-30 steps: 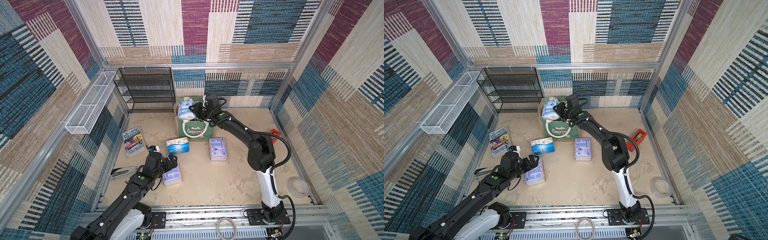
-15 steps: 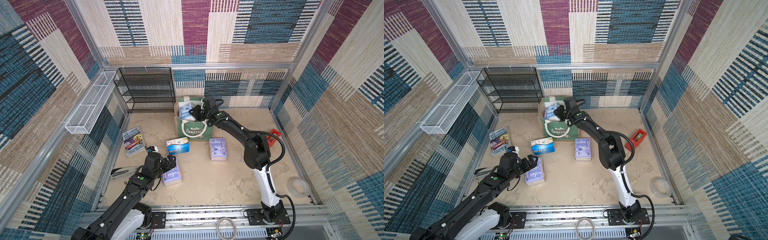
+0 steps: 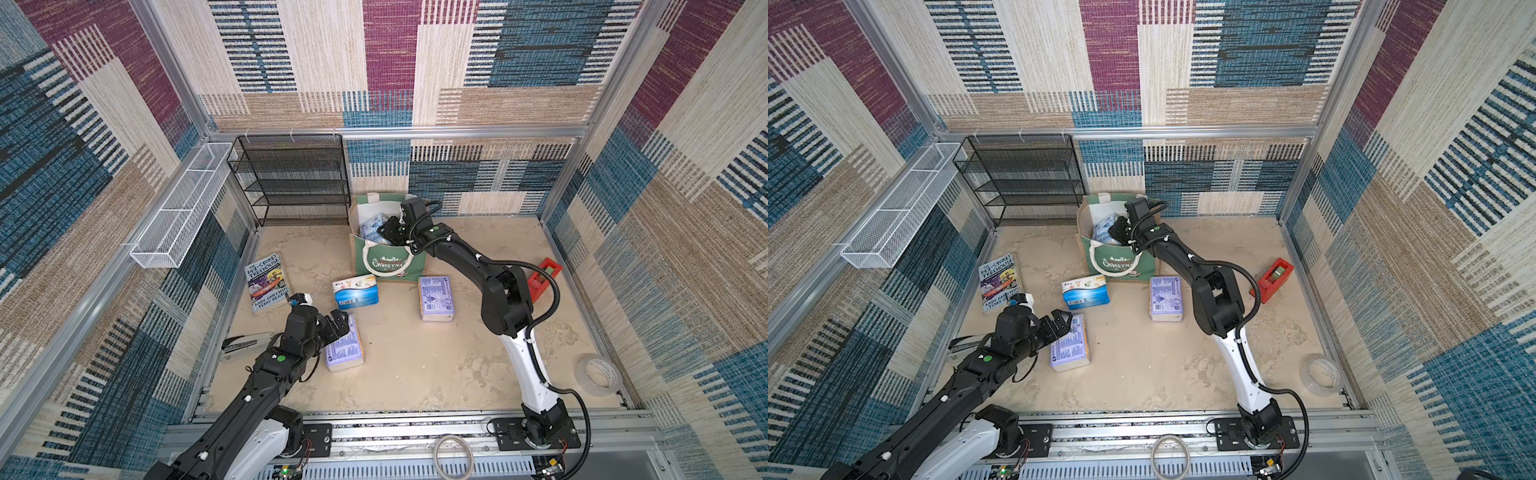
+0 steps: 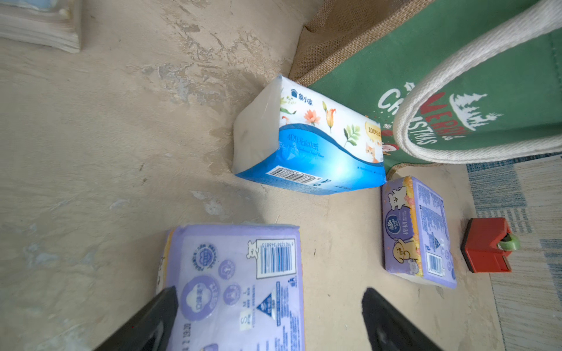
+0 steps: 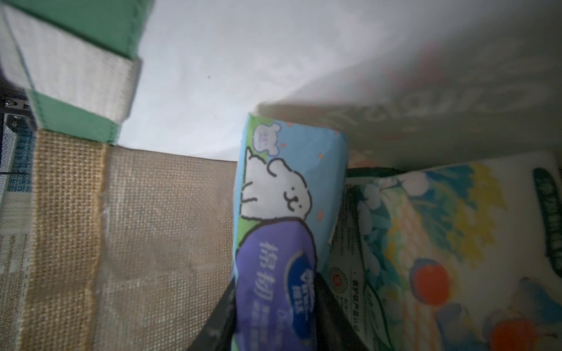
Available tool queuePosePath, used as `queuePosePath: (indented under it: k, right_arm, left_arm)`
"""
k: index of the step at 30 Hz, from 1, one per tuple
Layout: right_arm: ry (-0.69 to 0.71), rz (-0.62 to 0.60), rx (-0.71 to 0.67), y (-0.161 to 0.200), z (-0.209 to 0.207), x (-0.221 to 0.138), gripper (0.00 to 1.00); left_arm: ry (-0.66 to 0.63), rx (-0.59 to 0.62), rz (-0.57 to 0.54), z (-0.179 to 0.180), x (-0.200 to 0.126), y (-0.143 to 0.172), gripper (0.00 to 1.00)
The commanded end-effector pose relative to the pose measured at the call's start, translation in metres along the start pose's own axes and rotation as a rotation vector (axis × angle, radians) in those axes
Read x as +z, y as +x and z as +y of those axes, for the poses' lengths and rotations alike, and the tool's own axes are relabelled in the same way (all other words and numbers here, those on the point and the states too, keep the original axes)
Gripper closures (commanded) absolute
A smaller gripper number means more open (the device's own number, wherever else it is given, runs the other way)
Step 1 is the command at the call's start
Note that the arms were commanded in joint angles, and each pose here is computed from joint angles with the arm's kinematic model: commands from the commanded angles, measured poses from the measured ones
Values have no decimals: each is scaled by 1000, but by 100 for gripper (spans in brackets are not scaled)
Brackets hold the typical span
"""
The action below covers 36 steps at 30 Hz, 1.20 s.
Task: Put tissues into the canvas bag
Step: Place the pack of facial tissues in the canvas bag, then move the pack of facial tissues to the center of the board.
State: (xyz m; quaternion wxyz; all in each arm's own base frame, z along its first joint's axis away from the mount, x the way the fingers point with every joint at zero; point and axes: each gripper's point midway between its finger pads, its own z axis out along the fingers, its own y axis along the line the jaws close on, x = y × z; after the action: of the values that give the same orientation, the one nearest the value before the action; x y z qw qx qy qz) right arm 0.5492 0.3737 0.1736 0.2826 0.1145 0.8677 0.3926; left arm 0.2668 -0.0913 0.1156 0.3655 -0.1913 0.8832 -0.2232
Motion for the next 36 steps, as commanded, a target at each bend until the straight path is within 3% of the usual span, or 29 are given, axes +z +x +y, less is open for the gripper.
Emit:
queuePosePath:
  k: [1, 5, 8, 15, 27, 36]
  right_arm:
    - [-15, -12, -14, -4, 6, 0, 52]
    - [-20, -26, 4, -7, 10, -4, 32]
    - [-39, -41, 0, -12, 19, -10, 26]
    - [-81, -82, -47, -27, 43, -31, 0]
    - [-205, -151, -183, -49, 96, -79, 1]
    - [-269, -249, -362, -48, 113, -127, 1]
  left_arm:
    - [-22, 16, 18, 6, -2, 4, 1]
    - [-50, -4, 24, 15, -4, 8, 1]
    - [-59, -22, 31, 20, -4, 10, 1]
    - [-73, -48, 51, 27, -3, 17, 1]
    - [-60, -74, 91, 33, 7, 29, 1]
    - [-48, -34, 141, 28, 14, 33, 1]
